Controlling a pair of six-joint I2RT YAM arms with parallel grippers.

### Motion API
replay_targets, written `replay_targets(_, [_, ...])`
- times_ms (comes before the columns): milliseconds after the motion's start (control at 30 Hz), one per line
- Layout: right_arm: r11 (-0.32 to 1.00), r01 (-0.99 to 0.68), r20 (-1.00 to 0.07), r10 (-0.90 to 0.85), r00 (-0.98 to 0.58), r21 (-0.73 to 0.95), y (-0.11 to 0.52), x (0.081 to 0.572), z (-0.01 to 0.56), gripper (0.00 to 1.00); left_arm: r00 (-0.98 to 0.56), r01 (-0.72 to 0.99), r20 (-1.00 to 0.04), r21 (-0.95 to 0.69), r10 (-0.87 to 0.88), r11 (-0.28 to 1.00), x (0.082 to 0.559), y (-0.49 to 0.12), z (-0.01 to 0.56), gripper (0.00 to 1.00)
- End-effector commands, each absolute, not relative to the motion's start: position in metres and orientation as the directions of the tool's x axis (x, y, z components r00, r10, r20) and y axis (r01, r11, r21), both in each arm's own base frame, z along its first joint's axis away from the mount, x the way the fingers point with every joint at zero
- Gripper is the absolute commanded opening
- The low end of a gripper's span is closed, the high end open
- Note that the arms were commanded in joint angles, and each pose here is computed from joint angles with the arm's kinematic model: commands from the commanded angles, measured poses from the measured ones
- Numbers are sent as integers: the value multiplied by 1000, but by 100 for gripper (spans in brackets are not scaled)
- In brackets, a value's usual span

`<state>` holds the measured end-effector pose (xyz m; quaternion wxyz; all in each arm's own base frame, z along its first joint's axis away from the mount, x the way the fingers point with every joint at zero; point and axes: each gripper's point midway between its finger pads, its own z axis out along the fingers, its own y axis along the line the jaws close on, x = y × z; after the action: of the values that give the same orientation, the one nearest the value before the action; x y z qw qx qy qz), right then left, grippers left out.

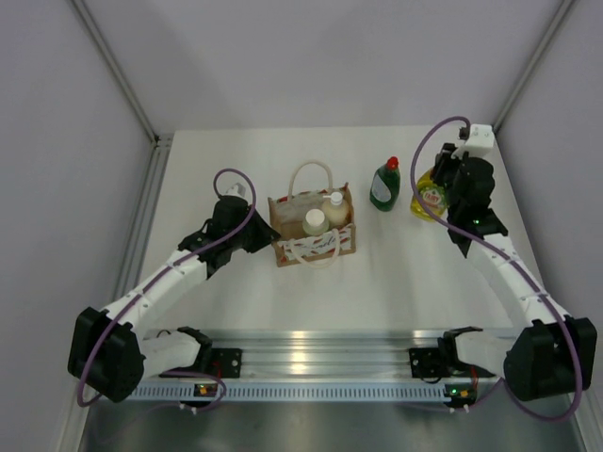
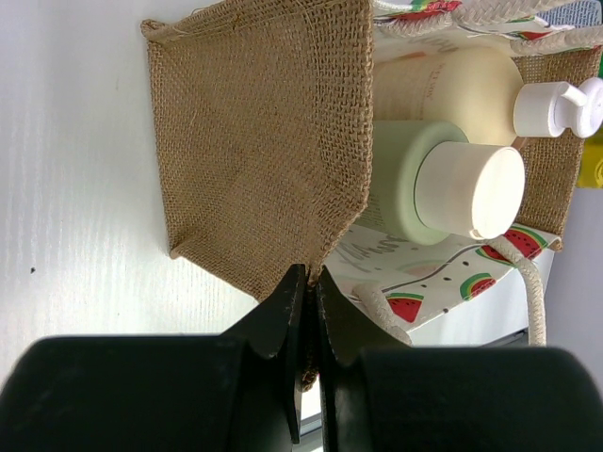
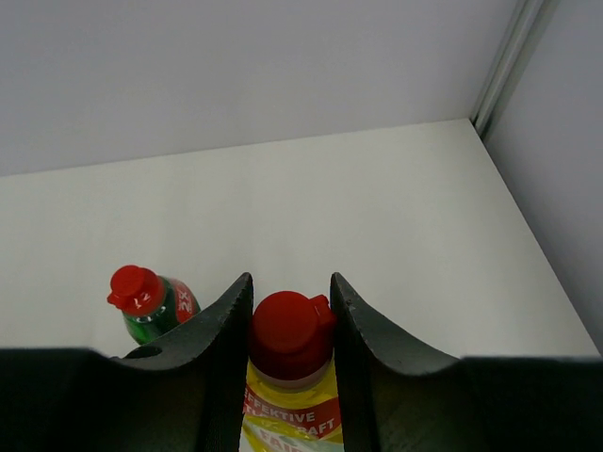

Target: Take the personal care products out of the canvas bag

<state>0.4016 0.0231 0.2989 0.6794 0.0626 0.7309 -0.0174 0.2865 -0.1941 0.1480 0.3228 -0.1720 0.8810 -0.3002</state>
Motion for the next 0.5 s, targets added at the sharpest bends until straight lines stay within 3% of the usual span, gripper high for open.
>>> replay_targets(0, [987,68,-955,120,273,144,19,414,381,0,-716,-50,-494,-667,-492,743,290,-200,166,8])
replay_targets(467, [997,53,-949,31,315,50,10,468,349,0,-711,-31,-506,-671,-489,740,288,-200,172,8])
